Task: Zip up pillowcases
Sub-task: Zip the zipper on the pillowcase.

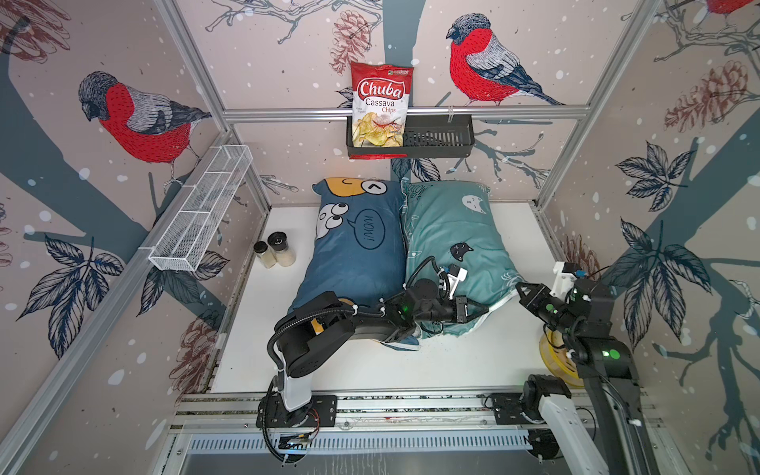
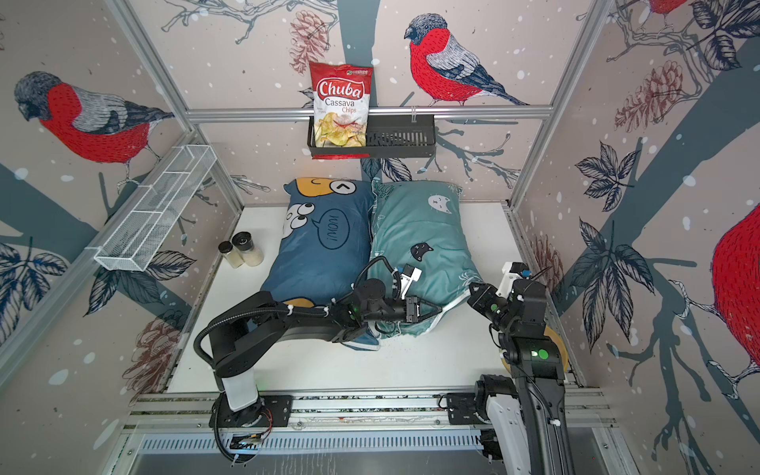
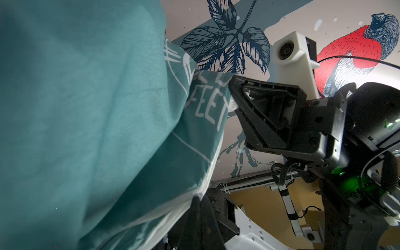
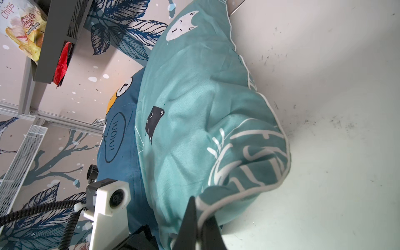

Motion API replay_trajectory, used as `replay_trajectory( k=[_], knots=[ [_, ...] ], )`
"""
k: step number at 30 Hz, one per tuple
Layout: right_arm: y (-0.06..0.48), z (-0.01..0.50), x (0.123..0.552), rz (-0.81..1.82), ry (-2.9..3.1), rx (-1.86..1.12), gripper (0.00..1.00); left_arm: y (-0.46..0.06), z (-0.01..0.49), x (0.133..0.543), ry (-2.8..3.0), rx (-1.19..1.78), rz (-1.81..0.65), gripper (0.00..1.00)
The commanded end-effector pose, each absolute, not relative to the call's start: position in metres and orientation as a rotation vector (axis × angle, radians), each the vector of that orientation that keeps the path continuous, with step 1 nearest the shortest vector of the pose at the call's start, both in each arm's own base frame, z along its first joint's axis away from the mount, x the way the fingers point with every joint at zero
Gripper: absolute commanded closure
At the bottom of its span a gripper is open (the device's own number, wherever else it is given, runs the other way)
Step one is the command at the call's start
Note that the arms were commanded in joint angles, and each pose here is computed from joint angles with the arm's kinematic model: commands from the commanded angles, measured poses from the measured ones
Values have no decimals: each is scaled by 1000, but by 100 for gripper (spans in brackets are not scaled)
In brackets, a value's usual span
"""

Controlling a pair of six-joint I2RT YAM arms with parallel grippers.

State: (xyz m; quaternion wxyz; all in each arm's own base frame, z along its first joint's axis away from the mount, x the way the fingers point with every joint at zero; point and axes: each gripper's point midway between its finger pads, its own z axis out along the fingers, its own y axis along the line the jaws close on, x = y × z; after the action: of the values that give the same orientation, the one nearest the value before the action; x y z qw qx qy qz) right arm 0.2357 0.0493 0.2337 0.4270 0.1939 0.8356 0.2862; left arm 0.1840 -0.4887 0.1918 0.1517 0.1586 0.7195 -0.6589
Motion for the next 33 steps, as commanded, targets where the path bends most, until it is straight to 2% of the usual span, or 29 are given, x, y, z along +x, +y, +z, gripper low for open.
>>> replay_trajectory(
  k=[1, 21, 33],
  knots=[
    [33, 263, 255, 612, 1966, 438, 100, -486, 180, 177, 2118, 522, -1818, 100],
    [-4, 273, 279, 389, 1954, 448, 100, -464, 165, 169, 2220, 645, -1543, 100],
    [-16, 271, 286, 325, 1948, 458, 100, -441, 139, 166, 2302, 636, -1407, 100]
  ],
)
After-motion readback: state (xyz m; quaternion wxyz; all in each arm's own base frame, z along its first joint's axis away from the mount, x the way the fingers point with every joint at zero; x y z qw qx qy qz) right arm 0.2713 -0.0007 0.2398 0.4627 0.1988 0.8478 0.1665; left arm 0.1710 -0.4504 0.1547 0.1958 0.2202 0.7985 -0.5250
